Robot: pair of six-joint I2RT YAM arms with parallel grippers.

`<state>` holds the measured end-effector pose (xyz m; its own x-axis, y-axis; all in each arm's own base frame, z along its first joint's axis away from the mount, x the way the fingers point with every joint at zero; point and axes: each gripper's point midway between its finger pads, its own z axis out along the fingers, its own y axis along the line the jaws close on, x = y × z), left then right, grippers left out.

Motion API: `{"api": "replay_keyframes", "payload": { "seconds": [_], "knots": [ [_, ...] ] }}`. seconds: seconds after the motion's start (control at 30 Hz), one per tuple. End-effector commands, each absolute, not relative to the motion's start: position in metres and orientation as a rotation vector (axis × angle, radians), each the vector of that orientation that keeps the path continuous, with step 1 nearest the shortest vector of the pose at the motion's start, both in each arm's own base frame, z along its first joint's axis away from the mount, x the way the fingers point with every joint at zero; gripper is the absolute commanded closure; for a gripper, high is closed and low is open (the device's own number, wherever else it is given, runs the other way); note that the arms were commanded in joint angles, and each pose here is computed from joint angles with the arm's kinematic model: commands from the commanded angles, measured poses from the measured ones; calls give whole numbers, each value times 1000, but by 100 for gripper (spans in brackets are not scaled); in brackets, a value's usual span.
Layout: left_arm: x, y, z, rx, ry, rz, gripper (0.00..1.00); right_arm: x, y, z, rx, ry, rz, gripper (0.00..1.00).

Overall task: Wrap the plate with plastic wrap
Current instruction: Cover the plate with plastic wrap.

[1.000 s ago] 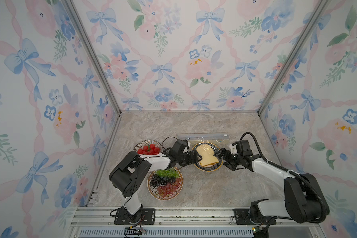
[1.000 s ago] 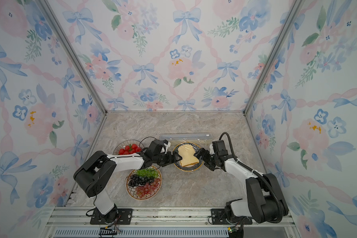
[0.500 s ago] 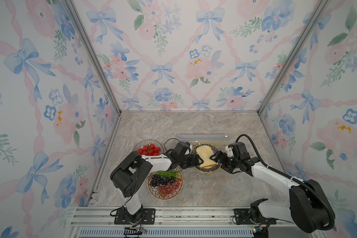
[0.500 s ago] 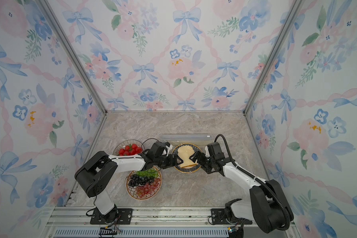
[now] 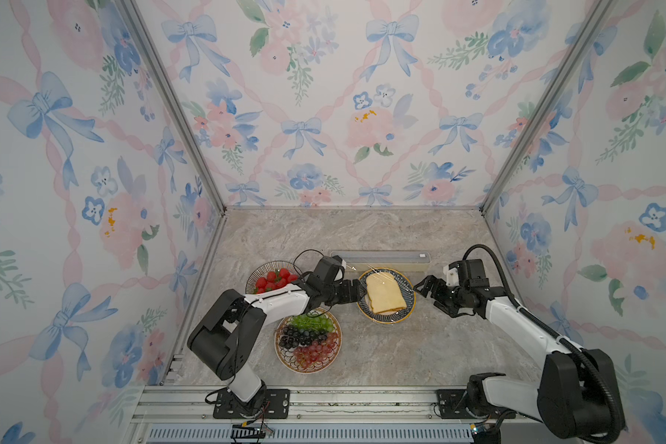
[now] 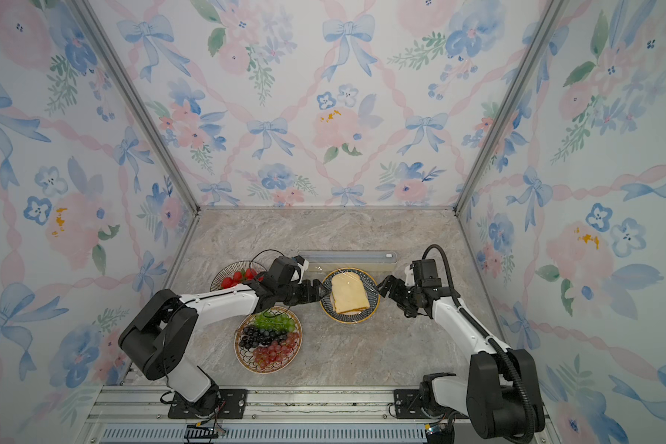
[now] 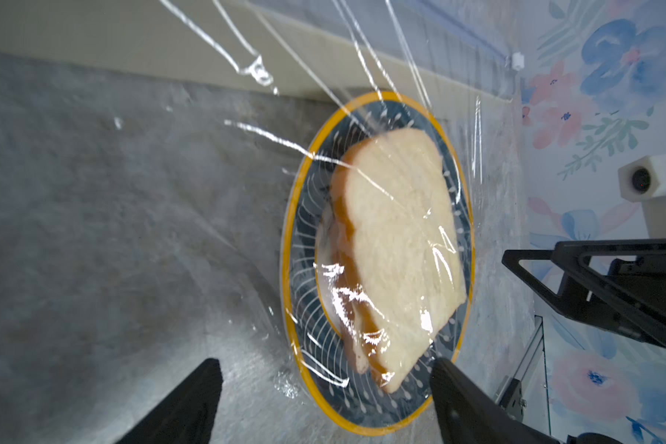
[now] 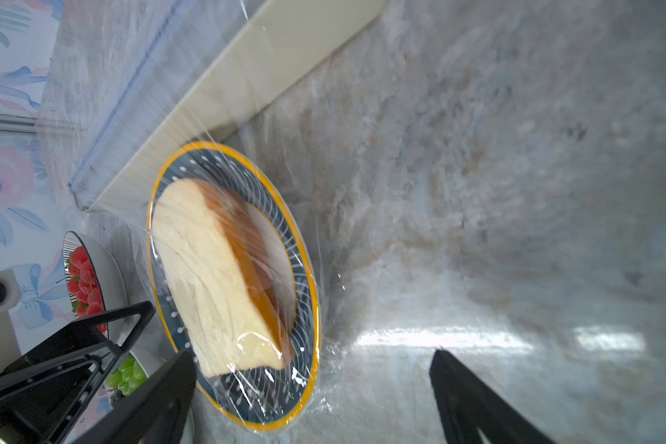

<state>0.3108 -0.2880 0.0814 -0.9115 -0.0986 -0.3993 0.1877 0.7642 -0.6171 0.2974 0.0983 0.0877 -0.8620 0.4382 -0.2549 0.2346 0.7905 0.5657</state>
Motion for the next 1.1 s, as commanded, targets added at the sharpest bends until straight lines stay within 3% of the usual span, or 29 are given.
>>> {"api": "replay_keyframes", "payload": {
  "seconds": [0.0, 0.33, 0.73, 1.07],
  "knots": [
    [325, -287, 93, 141, 2512, -891, 13, 312, 106, 86, 410, 2620, 772, 3],
    [349, -303, 85, 192, 2517, -855, 13, 336, 139, 71, 313, 2678, 749, 3],
    [330, -322, 56, 252, 2605, -896, 13, 329, 169, 62, 286, 2718, 822, 3],
    [321, -351, 77, 316, 2570, -1011, 13, 323, 188, 78, 279, 2677, 939, 3]
  ]
}}
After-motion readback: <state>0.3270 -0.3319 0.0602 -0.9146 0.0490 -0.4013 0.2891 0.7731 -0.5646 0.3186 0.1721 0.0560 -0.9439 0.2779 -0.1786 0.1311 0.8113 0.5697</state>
